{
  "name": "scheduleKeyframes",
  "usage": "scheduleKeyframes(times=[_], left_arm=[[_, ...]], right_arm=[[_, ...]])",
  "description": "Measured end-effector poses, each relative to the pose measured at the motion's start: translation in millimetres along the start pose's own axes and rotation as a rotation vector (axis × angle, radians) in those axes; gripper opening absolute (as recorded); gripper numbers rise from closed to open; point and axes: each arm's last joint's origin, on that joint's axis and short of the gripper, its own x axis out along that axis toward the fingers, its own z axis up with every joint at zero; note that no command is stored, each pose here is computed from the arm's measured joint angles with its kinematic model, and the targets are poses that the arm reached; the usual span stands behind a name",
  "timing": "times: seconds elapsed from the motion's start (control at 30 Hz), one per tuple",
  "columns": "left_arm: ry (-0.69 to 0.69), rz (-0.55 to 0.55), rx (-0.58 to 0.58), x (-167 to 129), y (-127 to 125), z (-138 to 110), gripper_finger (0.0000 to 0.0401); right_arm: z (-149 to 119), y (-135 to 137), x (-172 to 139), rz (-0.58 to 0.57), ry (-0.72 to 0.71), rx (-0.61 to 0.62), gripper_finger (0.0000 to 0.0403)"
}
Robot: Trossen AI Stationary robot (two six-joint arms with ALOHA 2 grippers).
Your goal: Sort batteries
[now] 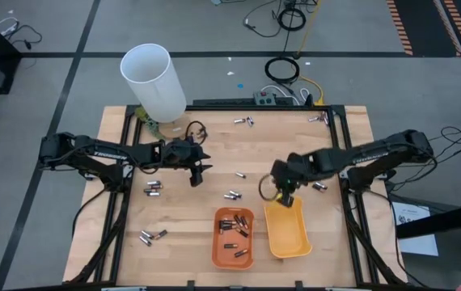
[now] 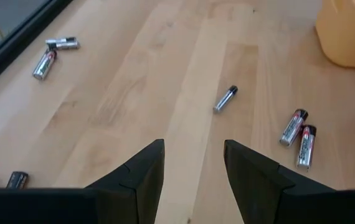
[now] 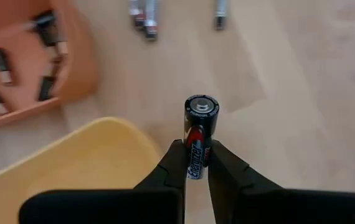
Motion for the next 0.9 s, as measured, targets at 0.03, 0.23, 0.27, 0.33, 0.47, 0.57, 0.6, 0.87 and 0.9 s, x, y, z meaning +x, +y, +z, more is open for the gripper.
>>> scheduleKeyframes(times=[0.03,0.23,0.27,0.33,0.47,0.57,0.6,0.87,0.9], left_arm=[[-0.005,-0.001,0.000,0.0,0.0,0.5,0.0177],[-0.014,-0.009,0.000,0.0,-0.3,1.4,0.0177],[-0.017,-0.009,0.000,0.0,-0.3,1.7,0.0177],[-0.020,-0.009,-0.001,0.0,-0.3,1.9,0.0177],[-0.020,-0.010,0.018,0.0,-0.3,1.9,0.0177],[-0.020,-0.012,0.021,0.0,-0.4,1.9,0.0177],[-0.020,-0.012,0.021,0.0,-0.3,1.9,0.0177],[-0.038,-0.014,0.022,-0.1,-0.5,3.7,0.0177],[-0.038,-0.014,0.022,-0.1,-0.5,3.7,0.0177]], right_arm=[[-3.8,5.8,-0.1,-0.002,0.000,0.002,0.0022],[-23.8,34.6,6.4,0.002,0.037,0.002,0.0022],[-26.8,38.4,8.1,0.002,0.047,0.012,0.0022],[-32.6,45.9,13.0,-0.004,0.070,0.035,0.0022],[-44.6,59.6,25.4,-0.022,0.122,0.066,0.0022],[-52.3,67.4,34.3,-0.042,0.153,0.085,0.0022],[-54.1,69.5,36.7,-0.045,0.162,0.090,0.0022],[-59.4,76.2,44.1,-0.038,0.189,0.085,0.0031],[-59.4,76.2,44.1,-0.038,0.188,0.085,0.0032]])
